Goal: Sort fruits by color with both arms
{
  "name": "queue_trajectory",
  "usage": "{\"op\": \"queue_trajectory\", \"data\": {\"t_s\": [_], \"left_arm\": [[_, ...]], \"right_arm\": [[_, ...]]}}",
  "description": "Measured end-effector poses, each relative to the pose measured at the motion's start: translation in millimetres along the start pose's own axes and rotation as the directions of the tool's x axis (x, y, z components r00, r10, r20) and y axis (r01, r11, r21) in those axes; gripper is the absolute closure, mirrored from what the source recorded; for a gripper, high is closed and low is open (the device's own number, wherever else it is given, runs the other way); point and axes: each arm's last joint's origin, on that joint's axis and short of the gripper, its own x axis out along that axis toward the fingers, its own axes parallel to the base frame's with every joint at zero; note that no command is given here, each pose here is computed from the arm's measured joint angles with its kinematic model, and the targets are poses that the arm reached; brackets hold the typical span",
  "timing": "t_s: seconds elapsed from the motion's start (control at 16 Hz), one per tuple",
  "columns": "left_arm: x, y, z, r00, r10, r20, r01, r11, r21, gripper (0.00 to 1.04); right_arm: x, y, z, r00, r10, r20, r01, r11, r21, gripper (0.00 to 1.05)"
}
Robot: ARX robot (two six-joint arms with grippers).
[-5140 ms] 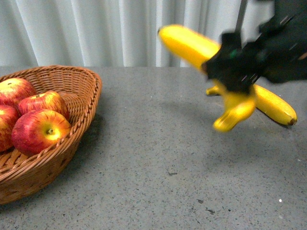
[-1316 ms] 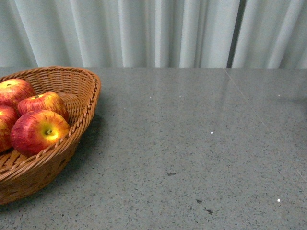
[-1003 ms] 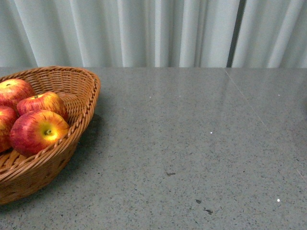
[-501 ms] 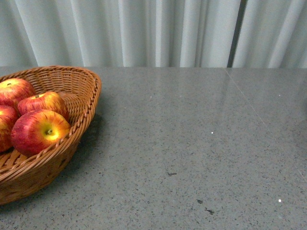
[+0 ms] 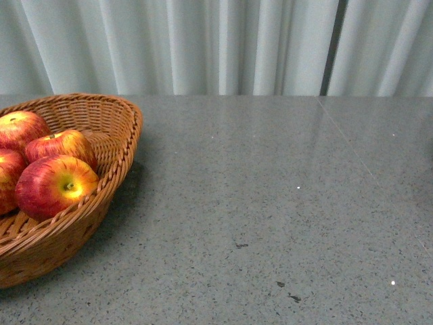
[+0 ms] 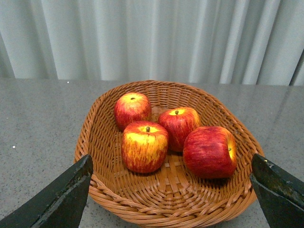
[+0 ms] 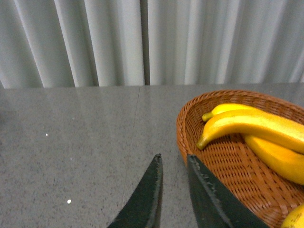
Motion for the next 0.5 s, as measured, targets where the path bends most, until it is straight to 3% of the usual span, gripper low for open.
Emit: {"op": "queue_trajectory", "data": {"t_s": [0.13,0.5], "left_arm": [[0,0,0,1.0,0.0,0.0,0.0,1.0,0.0,0.07],[0,0,0,1.0,0.0,0.001,0.0,1.0,0.0,0.07]], "right_arm": [[-2,0,-6,1.0,-0.001,0.004,0.002,1.0,-0.009,1.04],[-15,-1,-19,1.0,-0.001,0.021,0.001,1.0,-0.01,1.03]]}}
